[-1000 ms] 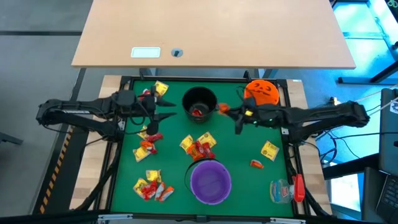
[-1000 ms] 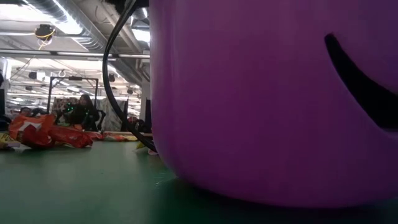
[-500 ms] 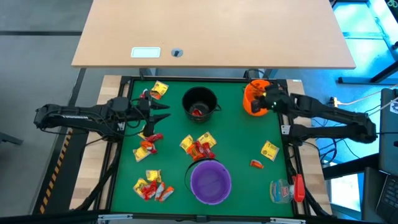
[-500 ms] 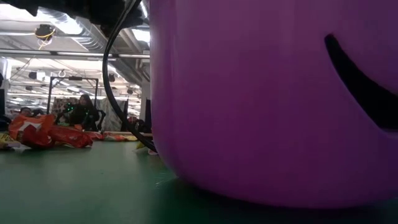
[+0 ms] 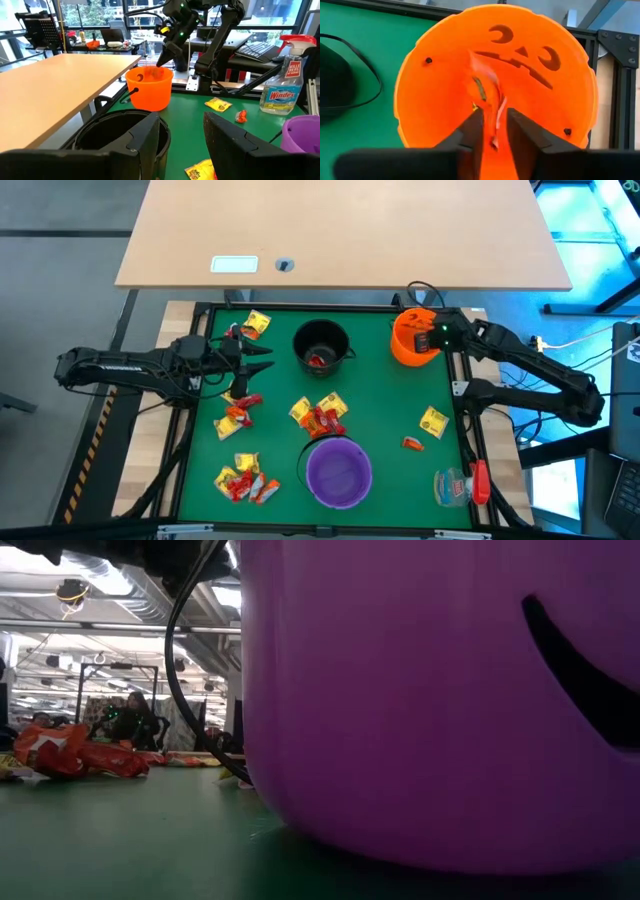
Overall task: Sort candy
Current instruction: Put the orange candy into the orange bucket
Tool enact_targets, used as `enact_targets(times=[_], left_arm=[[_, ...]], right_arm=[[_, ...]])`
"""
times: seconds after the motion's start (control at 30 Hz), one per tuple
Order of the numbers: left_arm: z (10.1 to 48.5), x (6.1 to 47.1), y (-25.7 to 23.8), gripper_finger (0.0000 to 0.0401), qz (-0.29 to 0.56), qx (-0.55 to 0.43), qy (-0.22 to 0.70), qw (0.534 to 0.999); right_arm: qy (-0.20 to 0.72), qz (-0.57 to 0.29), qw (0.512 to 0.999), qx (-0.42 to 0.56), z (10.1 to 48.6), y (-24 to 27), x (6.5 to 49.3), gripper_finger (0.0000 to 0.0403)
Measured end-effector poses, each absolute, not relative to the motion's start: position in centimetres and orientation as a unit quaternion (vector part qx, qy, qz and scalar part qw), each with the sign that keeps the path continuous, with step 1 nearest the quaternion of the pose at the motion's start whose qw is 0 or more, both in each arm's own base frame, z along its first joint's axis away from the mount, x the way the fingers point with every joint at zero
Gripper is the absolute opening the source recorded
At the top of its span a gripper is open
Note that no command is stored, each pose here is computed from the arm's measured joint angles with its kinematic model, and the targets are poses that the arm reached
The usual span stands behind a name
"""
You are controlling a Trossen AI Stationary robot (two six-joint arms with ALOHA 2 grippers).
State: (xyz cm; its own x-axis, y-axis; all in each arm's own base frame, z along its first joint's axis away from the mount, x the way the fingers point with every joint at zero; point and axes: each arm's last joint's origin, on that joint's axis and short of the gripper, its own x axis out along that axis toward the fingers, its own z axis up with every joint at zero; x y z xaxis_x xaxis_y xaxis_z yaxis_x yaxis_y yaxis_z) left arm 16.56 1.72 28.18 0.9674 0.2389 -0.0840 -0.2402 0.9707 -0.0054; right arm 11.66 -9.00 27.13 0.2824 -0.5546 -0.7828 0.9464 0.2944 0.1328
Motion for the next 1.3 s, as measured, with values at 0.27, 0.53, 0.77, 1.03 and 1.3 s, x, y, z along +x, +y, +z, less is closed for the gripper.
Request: enact_targets(times=[0.27,0.53,0.77,1.03,1.3], left_arm=[[28.4,16.6,1.8,0.0146,0.129,0.015,0.033,0.991],[29.0,16.6,2.0,0.0146,0.135,0.031,0.001,0.990],[28.9,16.9,2.0,0.0146,0.132,0.019,0.004,0.991],[28.9,16.9,2.0,0.0146,0.139,0.044,0.006,0.989],[28.9,16.9,2.0,0.0146,0.136,0.051,0.006,0.989]], right_arm=[[0.313,-0.506,0.742,0.310,27.3,-8.9,11.5,0.0188],[0.240,-0.498,0.774,0.309,30.9,-8.1,10.5,0.0202],[0.197,-0.492,0.786,0.319,32.9,-7.7,9.9,0.0202],[0.188,-0.454,0.810,0.320,33.9,-7.4,9.9,0.0202],[0.140,-0.340,0.879,0.304,35.4,-5.8,11.3,0.0202]])
